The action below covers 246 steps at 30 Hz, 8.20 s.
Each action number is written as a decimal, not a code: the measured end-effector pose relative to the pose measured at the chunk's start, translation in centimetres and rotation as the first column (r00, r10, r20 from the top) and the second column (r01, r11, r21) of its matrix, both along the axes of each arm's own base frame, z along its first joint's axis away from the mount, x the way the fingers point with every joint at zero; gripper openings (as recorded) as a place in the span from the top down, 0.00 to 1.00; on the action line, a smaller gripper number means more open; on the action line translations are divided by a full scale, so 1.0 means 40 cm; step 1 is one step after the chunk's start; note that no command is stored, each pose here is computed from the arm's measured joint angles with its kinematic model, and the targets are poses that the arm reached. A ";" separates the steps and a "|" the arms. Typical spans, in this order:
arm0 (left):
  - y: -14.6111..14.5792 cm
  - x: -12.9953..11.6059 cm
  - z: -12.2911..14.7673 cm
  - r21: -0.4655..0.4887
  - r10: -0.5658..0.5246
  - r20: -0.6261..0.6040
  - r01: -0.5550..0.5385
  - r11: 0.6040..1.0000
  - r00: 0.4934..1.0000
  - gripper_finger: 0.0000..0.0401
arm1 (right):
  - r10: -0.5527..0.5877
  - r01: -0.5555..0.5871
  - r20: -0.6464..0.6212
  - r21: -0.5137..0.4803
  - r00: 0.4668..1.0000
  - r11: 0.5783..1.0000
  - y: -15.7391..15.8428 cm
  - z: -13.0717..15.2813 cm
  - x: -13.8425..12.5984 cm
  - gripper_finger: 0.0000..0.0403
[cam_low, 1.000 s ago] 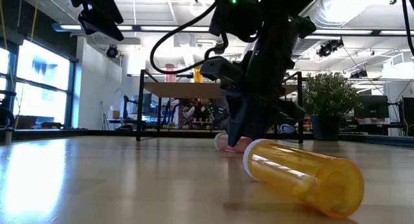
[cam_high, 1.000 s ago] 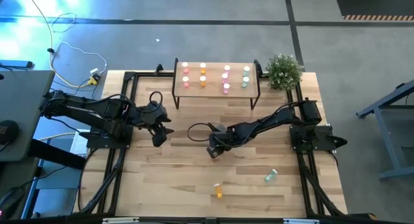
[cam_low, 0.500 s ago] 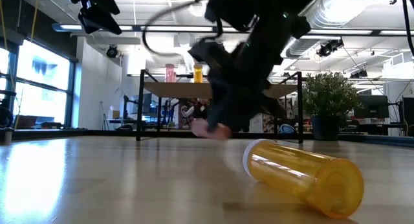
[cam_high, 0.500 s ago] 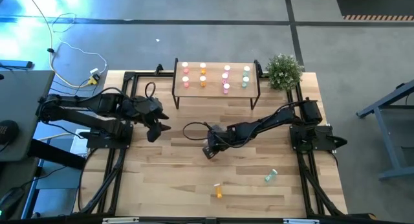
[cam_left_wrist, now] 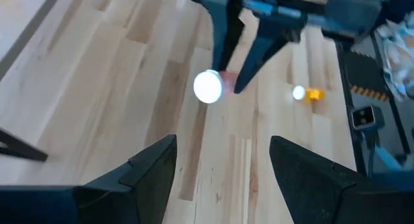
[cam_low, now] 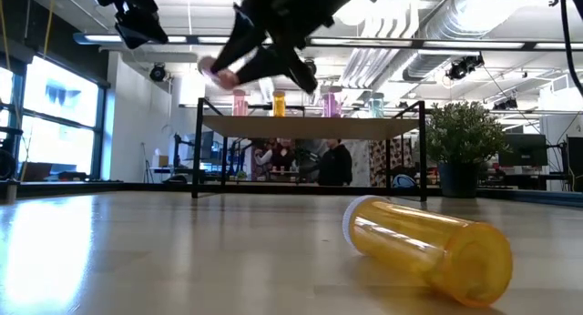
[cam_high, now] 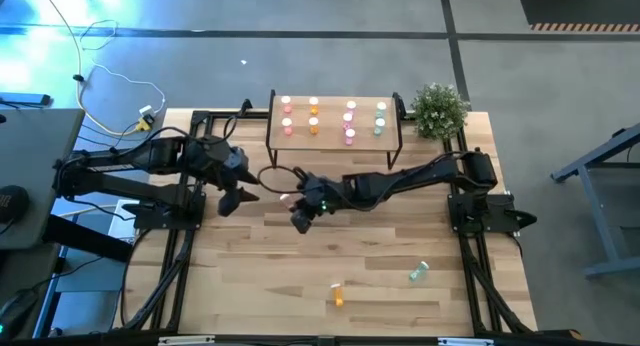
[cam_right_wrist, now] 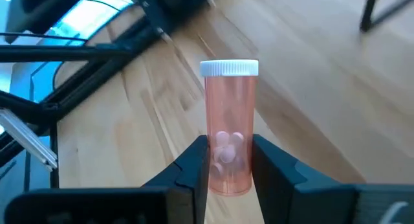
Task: Pick and place medicine bottles onto shelf by color
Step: Put the red pill bottle on the shelf aligned with the other red pill bottles, then adjust the red pill bottle on the shelf
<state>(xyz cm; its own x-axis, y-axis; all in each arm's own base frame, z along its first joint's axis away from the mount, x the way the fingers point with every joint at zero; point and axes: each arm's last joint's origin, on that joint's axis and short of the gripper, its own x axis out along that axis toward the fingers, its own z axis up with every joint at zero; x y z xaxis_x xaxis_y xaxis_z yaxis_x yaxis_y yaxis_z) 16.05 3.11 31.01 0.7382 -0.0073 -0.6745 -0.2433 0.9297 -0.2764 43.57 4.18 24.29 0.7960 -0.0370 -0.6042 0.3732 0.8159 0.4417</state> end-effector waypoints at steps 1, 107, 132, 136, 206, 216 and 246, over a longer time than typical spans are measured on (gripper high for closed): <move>0.001 0.000 0.000 0.006 -0.020 0.002 0.020 1.000 1.000 0.41 | 0.006 -0.006 0.013 -0.012 1.000 1.000 0.000 0.011 0.004 0.78; 0.222 0.125 0.108 0.269 0.115 -0.175 -0.065 0.961 0.978 0.72 | -0.045 0.118 0.216 -0.338 0.975 0.934 -0.297 0.368 -0.168 0.50; 0.362 0.250 0.047 0.187 0.086 -0.490 0.008 0.982 0.868 0.72 | -0.133 0.184 0.148 -0.428 0.980 0.885 -0.405 0.416 -0.281 0.50; 0.370 0.262 0.028 0.183 0.082 -0.513 0.016 0.983 0.854 0.72 | -0.134 0.186 0.148 -0.428 0.980 0.884 -0.407 0.416 -0.282 0.50; 0.389 0.275 0.038 0.312 0.134 -0.536 0.048 0.949 0.834 0.47 | -0.130 0.178 0.138 -0.436 0.982 0.882 -0.407 0.414 -0.281 0.50; 0.386 0.267 0.081 0.327 0.154 -0.532 0.034 0.944 0.833 0.47 | -0.131 0.180 0.139 -0.434 0.982 0.883 -0.407 0.414 -0.281 0.50; 0.433 0.250 0.145 0.308 0.396 -0.367 -0.292 0.906 0.842 0.47 | -0.131 0.179 0.139 -0.434 0.982 0.883 -0.407 0.414 -0.281 0.50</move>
